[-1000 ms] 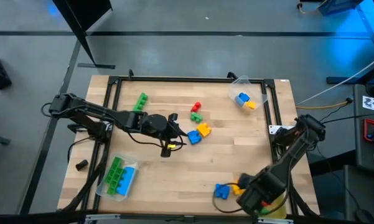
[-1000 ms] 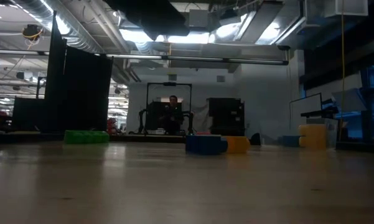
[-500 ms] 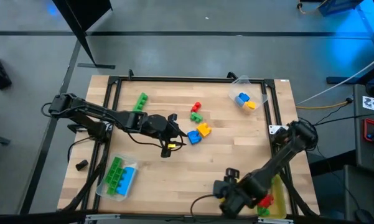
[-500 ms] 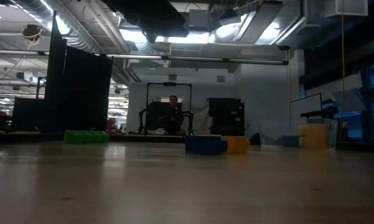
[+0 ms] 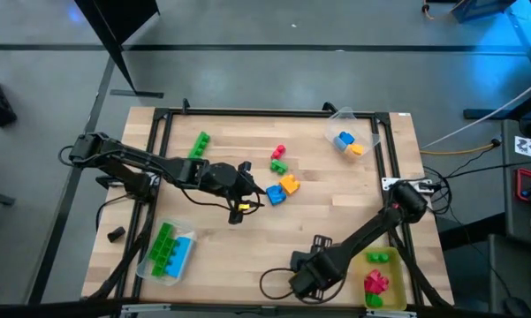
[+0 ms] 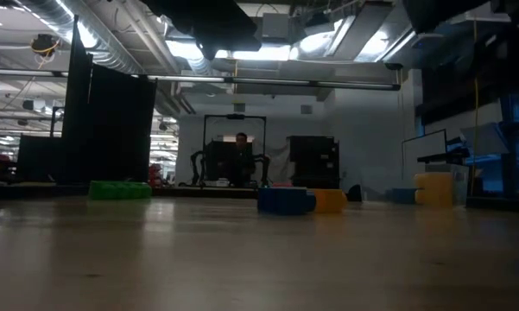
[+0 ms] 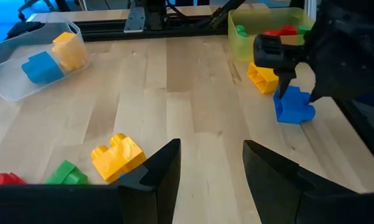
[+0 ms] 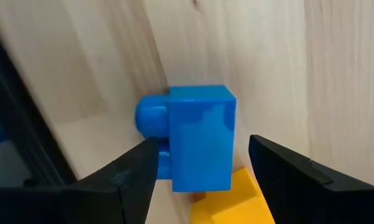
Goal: Sort blocks by size
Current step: Put the bottom 2 stud blue game piece into the top transparent bin
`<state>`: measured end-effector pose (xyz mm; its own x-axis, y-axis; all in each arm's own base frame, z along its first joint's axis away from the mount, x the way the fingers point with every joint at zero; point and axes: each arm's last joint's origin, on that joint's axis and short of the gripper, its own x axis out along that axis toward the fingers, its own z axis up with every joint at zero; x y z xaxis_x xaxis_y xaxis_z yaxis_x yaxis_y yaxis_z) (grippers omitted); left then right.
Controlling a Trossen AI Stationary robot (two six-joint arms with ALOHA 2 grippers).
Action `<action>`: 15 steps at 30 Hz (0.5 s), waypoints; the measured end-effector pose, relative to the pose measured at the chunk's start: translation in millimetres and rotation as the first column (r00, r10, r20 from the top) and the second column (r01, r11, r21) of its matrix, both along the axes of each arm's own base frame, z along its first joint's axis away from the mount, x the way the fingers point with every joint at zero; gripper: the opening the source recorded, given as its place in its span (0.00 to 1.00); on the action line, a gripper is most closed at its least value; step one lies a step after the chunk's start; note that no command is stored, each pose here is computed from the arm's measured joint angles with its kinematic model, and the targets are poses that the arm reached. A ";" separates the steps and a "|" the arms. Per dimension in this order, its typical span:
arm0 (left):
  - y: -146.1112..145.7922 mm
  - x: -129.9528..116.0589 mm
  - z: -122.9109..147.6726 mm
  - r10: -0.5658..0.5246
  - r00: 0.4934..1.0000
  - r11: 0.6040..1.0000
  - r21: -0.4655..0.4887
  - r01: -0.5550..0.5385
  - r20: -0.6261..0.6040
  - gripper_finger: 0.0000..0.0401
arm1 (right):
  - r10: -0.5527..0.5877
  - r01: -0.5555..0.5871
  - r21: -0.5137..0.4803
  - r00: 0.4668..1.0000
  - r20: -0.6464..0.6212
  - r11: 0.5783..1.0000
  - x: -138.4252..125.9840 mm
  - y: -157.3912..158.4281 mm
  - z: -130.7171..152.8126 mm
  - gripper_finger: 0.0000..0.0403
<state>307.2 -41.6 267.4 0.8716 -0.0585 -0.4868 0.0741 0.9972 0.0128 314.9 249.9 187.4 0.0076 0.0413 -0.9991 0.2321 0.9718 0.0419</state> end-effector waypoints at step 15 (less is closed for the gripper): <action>-9.9 -1.5 0.0 -0.045 0.999 0.999 0.022 0.045 0.001 0.39 | 0.017 -0.017 -0.006 0.996 -0.085 1.000 -8.2 -5.8 -17.3 0.62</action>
